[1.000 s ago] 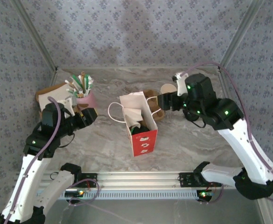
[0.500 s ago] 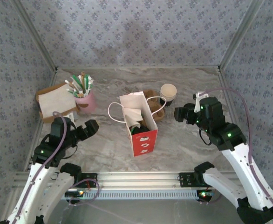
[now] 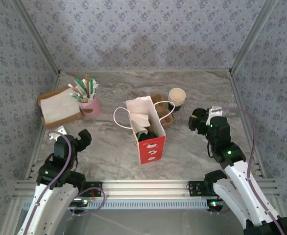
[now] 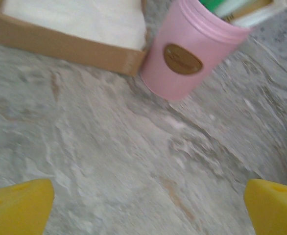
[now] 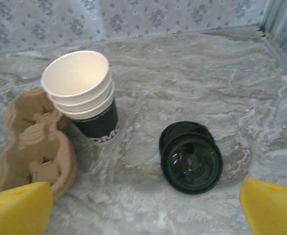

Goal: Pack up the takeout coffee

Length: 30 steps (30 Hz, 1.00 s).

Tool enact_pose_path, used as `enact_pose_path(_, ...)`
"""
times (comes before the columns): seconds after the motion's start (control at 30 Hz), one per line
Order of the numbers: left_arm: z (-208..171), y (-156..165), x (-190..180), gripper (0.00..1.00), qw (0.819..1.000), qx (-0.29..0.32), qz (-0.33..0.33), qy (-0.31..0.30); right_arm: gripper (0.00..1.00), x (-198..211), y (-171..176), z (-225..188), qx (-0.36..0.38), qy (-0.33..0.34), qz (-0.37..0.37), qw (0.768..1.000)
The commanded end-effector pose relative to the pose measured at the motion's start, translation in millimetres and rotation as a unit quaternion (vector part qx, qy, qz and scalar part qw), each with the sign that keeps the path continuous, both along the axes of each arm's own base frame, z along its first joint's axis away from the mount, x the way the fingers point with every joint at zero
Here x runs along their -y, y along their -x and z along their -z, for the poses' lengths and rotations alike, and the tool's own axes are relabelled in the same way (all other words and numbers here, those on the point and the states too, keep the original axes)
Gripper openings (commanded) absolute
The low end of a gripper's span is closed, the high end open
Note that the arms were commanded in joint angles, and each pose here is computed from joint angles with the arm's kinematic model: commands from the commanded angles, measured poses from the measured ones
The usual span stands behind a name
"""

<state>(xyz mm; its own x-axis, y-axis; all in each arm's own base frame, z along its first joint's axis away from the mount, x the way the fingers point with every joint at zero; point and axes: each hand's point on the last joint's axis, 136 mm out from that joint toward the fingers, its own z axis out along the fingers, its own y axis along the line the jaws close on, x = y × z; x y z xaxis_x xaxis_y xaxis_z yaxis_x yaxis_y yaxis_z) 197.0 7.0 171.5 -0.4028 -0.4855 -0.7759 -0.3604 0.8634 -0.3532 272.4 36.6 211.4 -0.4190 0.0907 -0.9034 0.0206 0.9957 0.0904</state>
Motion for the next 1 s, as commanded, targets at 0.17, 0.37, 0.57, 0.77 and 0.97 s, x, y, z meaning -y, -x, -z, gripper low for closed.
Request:
enact_pose_path(0.17, -17.2, -18.8, -40.0, 1.00, 0.980, 0.080, -0.063, -0.172, 1.00, 45.7, -20.3, -3.1, 0.099, 0.017, 0.110, 0.989)
enact_pose_path(0.37, 0.9, -40.9, -34.2, 1.00, 0.971, 0.104, -0.033, -0.211, 1.00, 75.0, -26.6, 18.1, 0.116, 0.025, 0.165, 0.979)
enact_pose_path(0.57, 21.9, -61.6, -39.6, 1.00, 0.979, 0.098, -0.011, -0.178, 1.00, 88.0, -43.2, 44.6, 0.105, 0.041, 0.181, 0.977)
enact_pose_path(0.77, 40.8, -74.1, -42.5, 1.00, 0.986, 0.050, -0.005, -0.162, 1.00, 87.2, -62.3, 69.0, 0.094, 0.058, 0.177, 0.978)
enact_pose_path(0.97, 41.6, -84.7, -54.3, 1.00, 0.983, 0.063, -0.042, -0.170, 1.00, 79.2, -74.1, 84.8, 0.089, 0.104, 0.151, 0.979)
